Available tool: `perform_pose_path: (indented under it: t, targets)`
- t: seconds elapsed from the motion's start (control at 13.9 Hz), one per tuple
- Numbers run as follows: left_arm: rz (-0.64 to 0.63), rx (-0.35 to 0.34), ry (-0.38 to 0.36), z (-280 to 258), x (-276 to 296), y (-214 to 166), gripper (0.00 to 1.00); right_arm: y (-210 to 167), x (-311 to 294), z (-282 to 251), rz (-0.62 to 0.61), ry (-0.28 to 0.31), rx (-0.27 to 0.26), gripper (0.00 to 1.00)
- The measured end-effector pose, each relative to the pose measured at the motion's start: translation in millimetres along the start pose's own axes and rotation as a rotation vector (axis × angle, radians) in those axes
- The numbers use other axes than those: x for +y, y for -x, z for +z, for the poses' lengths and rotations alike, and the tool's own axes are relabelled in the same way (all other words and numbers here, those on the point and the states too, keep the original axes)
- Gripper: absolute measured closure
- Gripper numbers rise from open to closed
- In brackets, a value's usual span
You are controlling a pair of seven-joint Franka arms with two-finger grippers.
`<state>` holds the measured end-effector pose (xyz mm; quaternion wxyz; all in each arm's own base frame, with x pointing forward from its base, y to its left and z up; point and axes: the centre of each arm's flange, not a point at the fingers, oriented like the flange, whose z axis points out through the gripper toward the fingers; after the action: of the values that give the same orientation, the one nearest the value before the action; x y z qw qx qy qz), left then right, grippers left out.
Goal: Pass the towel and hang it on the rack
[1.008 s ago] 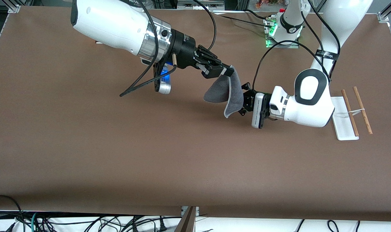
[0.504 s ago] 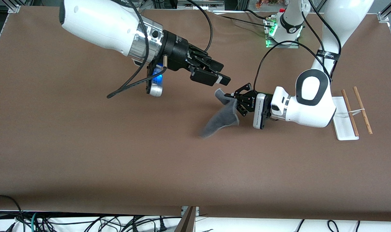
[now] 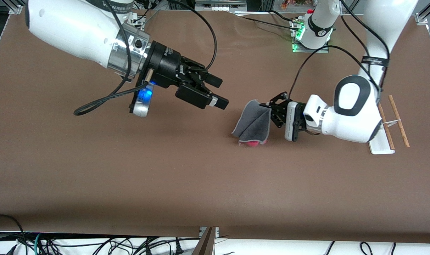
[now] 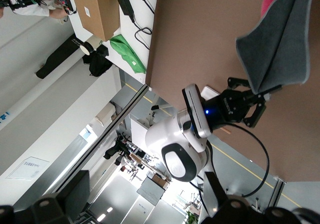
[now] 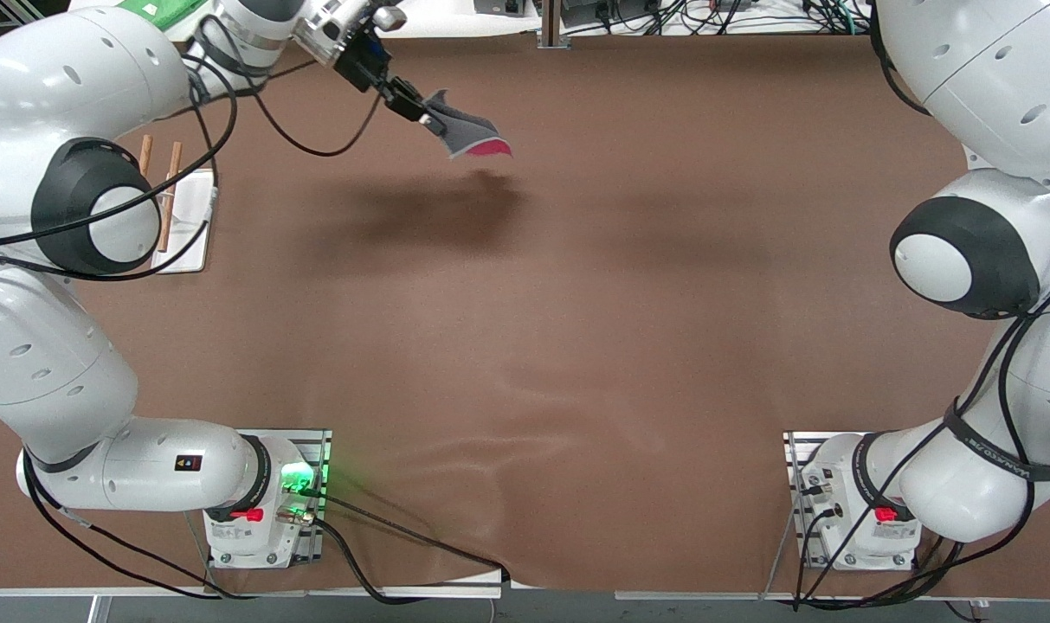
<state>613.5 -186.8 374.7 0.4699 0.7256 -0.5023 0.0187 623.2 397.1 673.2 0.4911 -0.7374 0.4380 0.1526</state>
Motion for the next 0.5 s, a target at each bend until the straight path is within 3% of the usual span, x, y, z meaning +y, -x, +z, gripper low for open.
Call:
perform_pose_path:
  t: [0.29, 0.5]
  targets:
    - [-0.078, -0.086, -0.007, -98, -1, 73, 0.98, -21, -13, -50, -0.149, 0.017, 0.018, 0.0]
    - [-0.176, -0.145, -0.013, -174, 1, 151, 0.98, -41, -5, -98, -0.308, 0.11, 0.016, 0.0]
